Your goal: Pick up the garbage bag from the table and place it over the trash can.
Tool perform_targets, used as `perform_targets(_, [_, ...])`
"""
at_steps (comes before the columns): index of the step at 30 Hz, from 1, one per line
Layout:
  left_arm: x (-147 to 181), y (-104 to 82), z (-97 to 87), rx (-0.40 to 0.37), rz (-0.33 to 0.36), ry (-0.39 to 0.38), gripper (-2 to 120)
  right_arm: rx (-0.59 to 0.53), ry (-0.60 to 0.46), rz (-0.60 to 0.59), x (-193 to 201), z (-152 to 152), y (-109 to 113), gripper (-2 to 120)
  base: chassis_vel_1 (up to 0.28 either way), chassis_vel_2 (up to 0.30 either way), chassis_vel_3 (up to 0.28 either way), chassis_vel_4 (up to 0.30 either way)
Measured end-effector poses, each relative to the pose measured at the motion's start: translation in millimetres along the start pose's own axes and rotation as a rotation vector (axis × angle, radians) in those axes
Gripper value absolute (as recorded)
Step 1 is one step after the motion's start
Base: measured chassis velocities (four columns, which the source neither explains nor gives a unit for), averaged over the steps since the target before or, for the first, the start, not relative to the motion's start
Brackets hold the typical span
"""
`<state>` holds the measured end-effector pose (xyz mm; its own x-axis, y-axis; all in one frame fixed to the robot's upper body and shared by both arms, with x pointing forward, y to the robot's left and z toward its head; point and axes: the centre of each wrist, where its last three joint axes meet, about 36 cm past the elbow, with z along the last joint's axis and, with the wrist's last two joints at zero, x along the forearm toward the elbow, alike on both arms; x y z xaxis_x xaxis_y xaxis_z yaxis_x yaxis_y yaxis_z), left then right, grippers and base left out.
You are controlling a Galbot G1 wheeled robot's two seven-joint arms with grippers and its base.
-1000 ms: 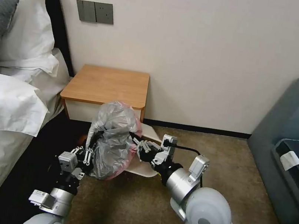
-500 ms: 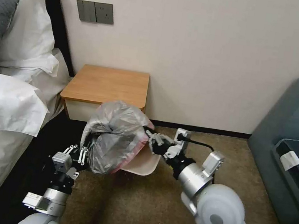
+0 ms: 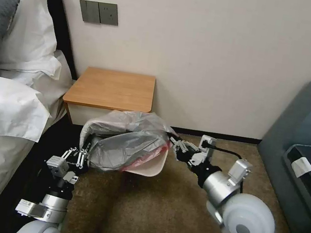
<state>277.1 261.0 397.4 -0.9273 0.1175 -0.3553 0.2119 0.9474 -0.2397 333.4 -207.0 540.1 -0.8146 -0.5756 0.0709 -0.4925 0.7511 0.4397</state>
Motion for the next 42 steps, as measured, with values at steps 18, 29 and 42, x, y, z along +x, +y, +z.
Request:
perform_targets(18, [-3.9, -14.7, -14.0, 0.120, -0.181, 0.089, 9, 0.065, 0.002, 0.001, 21.3, 4.0, 4.3, 15, 0.000, 0.000, 0.000, 0.000])
perform_targets(29, [-5.9, -22.6, -12.6, 0.165, -0.239, 0.143, 9, -0.044, 0.020, -0.006, 57.9, 6.8, 23.1, 57, 0.000, 0.000, 0.000, 0.000])
perform_targets(42, [-6.0, -30.0, -9.9, 0.190, -0.231, 0.136, 9, -0.230, 0.021, -0.052, 49.4, 42.5, 55.9, 99, 0.000, 0.000, 0.000, 0.000])
